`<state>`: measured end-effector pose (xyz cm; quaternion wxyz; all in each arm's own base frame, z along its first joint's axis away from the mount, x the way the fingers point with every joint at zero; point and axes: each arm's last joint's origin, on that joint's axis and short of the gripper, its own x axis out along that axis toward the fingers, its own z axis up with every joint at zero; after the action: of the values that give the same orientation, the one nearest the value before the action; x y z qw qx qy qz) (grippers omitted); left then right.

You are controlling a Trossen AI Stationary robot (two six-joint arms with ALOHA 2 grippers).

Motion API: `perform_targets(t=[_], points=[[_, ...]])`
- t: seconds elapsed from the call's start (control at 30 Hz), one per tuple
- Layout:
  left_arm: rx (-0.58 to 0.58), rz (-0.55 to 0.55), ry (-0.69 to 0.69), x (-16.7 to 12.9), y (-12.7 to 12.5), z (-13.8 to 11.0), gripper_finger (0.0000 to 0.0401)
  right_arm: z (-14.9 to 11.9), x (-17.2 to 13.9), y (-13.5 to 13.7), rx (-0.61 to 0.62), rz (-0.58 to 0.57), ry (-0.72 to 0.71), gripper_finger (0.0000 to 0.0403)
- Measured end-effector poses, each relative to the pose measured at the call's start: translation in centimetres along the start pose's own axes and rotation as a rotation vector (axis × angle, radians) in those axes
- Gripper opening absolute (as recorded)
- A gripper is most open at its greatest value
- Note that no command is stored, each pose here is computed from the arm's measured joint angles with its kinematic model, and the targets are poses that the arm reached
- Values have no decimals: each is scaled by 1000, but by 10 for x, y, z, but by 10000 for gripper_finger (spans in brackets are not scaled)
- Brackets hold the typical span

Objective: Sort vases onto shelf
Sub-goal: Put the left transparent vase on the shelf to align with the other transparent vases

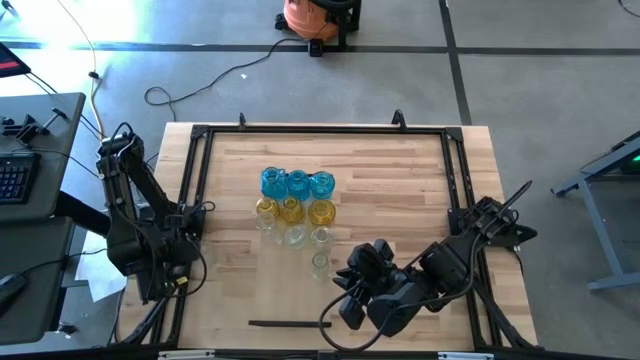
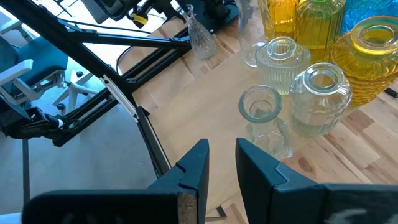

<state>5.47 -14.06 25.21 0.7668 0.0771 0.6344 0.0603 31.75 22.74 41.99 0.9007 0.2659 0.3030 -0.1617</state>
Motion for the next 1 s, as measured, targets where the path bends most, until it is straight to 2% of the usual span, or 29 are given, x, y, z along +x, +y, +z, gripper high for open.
perform_targets(t=[0.07,0.23,0.4,0.77,0.87,1.0], points=[[4,9,9,0,1,0,20,0,0,0,0,0,0,62],[1,4,18,-3,1,0,24,0,0,0,-2,0,0,62],[-24,-59,37,-16,-2,3,20,0,0,0,-3,0,0,62],[-80,-155,16,-62,7,13,15,0,0,0,-25,0,0,62],[-97,-224,-13,-78,7,20,15,0,0,0,-30,-1,1,62],[-90,-255,-56,-95,8,35,15,-1,0,-1,-37,-7,11,62]])
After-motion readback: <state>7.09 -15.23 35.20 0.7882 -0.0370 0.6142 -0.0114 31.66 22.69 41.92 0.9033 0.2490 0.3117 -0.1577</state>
